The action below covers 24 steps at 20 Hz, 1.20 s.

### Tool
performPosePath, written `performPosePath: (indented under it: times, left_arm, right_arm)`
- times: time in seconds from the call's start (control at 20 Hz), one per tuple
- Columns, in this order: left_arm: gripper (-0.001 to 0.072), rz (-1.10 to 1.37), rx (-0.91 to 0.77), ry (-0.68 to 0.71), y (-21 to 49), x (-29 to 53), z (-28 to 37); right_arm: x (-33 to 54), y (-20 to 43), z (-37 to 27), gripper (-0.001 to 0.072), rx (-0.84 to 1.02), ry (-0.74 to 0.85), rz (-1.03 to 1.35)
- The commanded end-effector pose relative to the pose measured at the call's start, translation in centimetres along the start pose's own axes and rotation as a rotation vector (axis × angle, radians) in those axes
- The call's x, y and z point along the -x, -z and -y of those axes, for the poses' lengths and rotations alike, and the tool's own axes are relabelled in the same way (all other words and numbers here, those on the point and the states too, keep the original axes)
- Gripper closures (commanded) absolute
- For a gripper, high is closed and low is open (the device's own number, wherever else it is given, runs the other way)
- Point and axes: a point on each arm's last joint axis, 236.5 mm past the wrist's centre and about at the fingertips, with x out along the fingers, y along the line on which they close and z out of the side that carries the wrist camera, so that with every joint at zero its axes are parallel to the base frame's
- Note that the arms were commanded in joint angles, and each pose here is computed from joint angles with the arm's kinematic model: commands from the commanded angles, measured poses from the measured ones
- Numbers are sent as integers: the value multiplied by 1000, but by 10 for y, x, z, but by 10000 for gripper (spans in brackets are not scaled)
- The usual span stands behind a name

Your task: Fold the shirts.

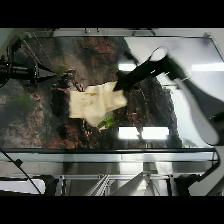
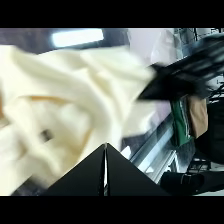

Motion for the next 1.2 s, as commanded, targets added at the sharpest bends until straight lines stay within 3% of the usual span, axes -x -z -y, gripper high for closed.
performPosePath:
  times: [0.0, 0.1, 0.45, 0.55, 0.7, 0.85, 0.95, 1.15]
  left_arm:
    - [690, -4, 2, 2, 1, 0, 0]
    - [690, -4, 2, 4, 1, 0, 1]
    - [690, -7, 3, 5, 2, 0, 1]
    - [690, -7, 3, 5, 2, 0, 1]
    - [690, -4, 17, 1, 0, -2, 1]
    - [690, -31, 1, 10, 4, -15, 9]
    - [690, -62, -20, 17, 9, -27, 16]
    - [690, -120, -61, 39, 20, -50, 33]
  right_arm:
    - [199, -8, 86, 694, -241, 432, 352]
    - [307, 0, 129, 695, -395, 512, 608]
    - [520, 50, 209, 695, -633, 366, 1203]
    - [536, 103, 230, 695, -752, 404, 1175]
    - [523, 213, 265, 695, -1096, 504, 995]
    - [520, 341, 280, 695, -1437, 826, 749]
    - [524, 382, 285, 695, -1490, 953, 641]
    - [489, 398, 317, 694, -1476, 912, 477]
